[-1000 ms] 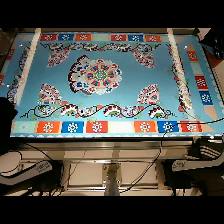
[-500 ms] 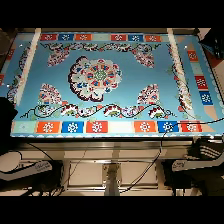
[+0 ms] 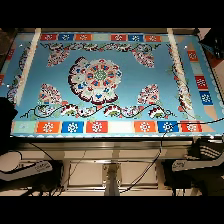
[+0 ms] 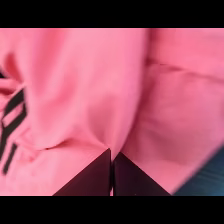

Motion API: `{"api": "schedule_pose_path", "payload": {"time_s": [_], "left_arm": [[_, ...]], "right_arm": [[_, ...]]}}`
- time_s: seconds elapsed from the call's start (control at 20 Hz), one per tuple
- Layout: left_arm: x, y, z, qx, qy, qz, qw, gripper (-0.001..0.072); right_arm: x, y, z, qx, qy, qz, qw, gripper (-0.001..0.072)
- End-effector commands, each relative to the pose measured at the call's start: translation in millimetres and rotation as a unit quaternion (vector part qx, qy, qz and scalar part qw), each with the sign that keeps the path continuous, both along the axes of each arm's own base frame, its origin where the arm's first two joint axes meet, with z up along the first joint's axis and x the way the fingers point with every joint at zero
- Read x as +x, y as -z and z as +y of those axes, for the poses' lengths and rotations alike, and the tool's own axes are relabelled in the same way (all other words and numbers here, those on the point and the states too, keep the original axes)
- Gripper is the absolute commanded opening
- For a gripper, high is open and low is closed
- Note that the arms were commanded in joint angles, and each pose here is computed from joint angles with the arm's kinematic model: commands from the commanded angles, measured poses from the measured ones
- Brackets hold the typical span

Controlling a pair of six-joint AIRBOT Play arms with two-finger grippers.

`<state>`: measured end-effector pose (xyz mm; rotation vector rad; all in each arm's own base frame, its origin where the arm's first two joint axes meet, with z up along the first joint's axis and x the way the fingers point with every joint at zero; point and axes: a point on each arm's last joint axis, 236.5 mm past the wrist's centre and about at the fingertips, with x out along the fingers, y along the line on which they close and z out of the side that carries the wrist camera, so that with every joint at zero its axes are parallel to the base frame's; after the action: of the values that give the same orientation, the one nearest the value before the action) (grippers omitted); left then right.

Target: Fold the clothes and pants, and hang the long-sleeved shirts on hangers.

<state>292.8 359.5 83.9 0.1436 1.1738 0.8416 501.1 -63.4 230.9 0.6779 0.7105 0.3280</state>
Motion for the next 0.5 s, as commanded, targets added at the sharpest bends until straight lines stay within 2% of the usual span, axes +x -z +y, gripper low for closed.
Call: {"api": "schedule_pose_path", "payload": {"time_s": [0.0, 0.15, 0.25, 0.3, 0.45], "left_arm": [[42, -17, -45, -0.002, 0.061, -0.034, 0.998, 0.0005], [102, -58, -119, 0.012, 0.169, -0.103, 0.98, 0.0005], [138, -92, -191, 0.011, 0.254, -0.165, 0.953, 0.0005], [149, -106, -229, -0.004, 0.289, -0.192, 0.938, 0.0004], [159, -151, -355, -0.098, 0.385, -0.279, 0.875, 0.0004]], "right_arm": [[0, 0, 0, 0.0, 0.0, 0.0, 1.0, 0.0018], [0, 0, 0, 0.0, 0.0, 0.0, 1.0, 0.0017], [0, 0, 0, 0.0, 0.0, 0.0, 1.0, 0.0017], [0, 0, 0, 0.0, 0.0, 0.0, 1.0, 0.0017], [0, 0, 0, 0.0, 0.0, 0.0, 1.0, 0.0018]]}}
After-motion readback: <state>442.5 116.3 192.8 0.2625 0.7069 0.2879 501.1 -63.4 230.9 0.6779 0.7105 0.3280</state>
